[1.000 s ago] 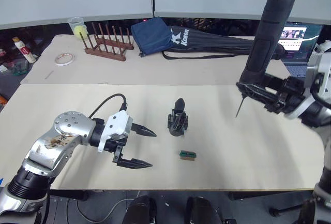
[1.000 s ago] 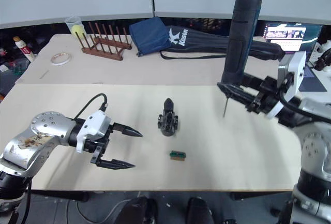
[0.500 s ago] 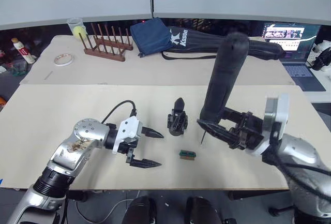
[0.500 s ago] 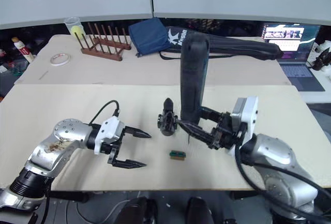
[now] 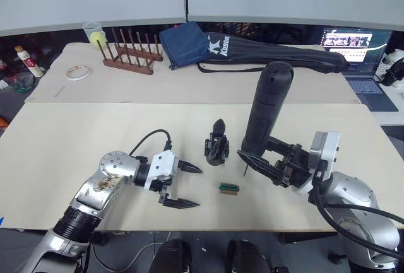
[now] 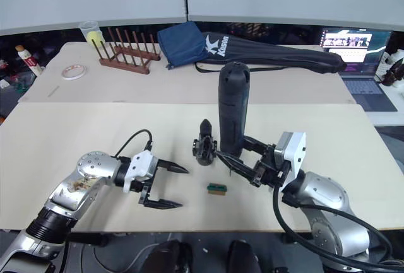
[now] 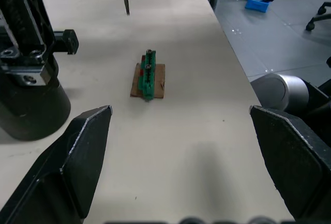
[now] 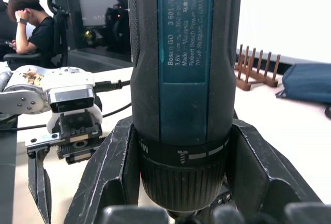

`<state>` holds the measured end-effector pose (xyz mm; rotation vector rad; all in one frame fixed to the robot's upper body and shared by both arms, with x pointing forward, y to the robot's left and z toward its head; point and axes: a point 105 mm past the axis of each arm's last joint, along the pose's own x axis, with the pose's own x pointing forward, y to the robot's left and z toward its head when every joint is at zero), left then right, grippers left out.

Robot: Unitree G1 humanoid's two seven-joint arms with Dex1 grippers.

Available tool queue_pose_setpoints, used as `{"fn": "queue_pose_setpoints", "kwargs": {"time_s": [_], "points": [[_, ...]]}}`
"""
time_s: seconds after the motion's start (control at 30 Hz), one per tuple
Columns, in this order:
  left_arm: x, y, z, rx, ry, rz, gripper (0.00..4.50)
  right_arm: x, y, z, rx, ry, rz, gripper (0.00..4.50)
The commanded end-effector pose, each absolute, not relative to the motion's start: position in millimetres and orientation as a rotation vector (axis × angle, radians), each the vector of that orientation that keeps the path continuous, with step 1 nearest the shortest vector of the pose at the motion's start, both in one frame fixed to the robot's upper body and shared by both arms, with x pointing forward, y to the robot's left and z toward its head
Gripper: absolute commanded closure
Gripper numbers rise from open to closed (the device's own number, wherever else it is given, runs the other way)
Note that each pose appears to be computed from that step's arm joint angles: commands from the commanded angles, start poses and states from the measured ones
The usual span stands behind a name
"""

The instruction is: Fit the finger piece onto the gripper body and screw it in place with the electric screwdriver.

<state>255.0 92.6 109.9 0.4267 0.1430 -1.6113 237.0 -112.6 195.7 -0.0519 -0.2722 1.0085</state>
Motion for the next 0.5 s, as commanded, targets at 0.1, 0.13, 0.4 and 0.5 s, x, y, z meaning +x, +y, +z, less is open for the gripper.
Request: {"fn": "queue_pose_setpoints", "kwargs": {"time_s": [0.1, 0.13, 0.4, 0.5], "points": [[260, 89, 122, 0.399, 0.136, -1.644, 0.00, 227, -106, 204, -0.071, -0.332, 1.056, 2.60], [261, 89, 123, 0.402, 0.138, -1.652, 0.00, 225, -105, 204, -0.086, -0.339, 1.067, 2.60], [261, 83, 120, 0.425, 0.134, -1.690, 0.00, 222, -98, 196, -0.100, -0.342, 1.113, 2.60], [260, 80, 116, 0.422, 0.136, -1.690, 0.00, 222, -99, 196, -0.097, -0.338, 1.113, 2.60]]}}
